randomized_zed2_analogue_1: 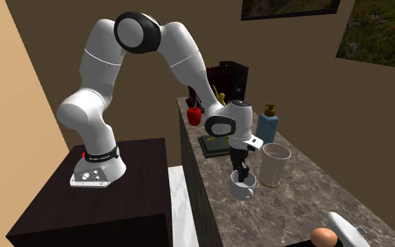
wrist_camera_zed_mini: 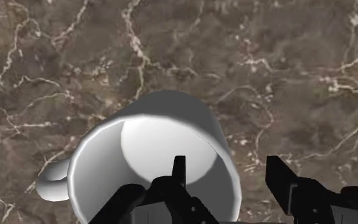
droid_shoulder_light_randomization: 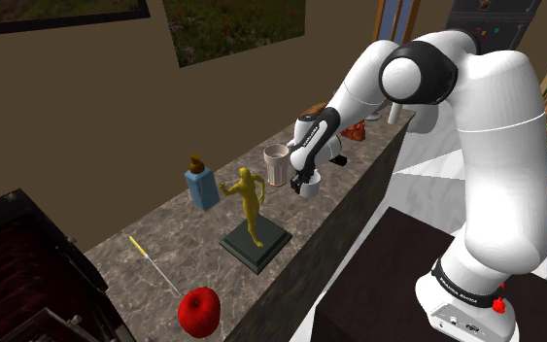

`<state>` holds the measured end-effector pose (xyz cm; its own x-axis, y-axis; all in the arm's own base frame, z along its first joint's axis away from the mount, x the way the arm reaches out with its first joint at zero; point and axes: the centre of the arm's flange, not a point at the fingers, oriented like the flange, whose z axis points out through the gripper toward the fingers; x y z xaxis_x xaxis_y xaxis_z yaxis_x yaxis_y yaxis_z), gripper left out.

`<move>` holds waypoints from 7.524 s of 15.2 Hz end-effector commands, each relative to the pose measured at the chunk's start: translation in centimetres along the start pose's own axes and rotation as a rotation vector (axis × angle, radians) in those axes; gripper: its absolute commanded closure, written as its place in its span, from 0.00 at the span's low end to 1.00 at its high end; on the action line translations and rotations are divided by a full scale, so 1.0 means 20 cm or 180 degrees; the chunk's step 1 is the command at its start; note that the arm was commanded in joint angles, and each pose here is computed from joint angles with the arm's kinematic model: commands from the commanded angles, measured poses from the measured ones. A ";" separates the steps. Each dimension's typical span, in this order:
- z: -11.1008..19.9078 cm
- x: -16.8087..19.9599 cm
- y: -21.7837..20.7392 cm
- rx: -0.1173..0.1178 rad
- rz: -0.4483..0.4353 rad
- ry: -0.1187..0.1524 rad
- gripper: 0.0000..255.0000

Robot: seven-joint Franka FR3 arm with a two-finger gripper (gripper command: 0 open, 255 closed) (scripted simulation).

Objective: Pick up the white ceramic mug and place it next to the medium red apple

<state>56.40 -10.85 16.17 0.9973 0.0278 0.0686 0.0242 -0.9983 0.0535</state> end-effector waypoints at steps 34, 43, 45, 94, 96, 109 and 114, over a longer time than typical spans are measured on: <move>-0.66 0.05 0.04 0.0000 0.0000 0.0000 1.00; -0.89 0.06 0.05 0.0000 0.0000 0.0000 1.00; -0.95 0.07 0.05 0.0000 0.0000 0.0000 1.00; -0.93 0.20 -2.43 0.0000 0.0000 0.0000 1.00; -0.88 0.19 -2.43 0.0000 0.0000 0.0000 1.00; -0.97 0.41 -2.36 0.0492 0.0310 0.0478 0.00; -1.10 0.52 -2.05 0.0477 0.0885 -0.0117 0.00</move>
<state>63.95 32.68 35.97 0.9748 -0.2122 0.0690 -0.2035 -0.9723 -0.1147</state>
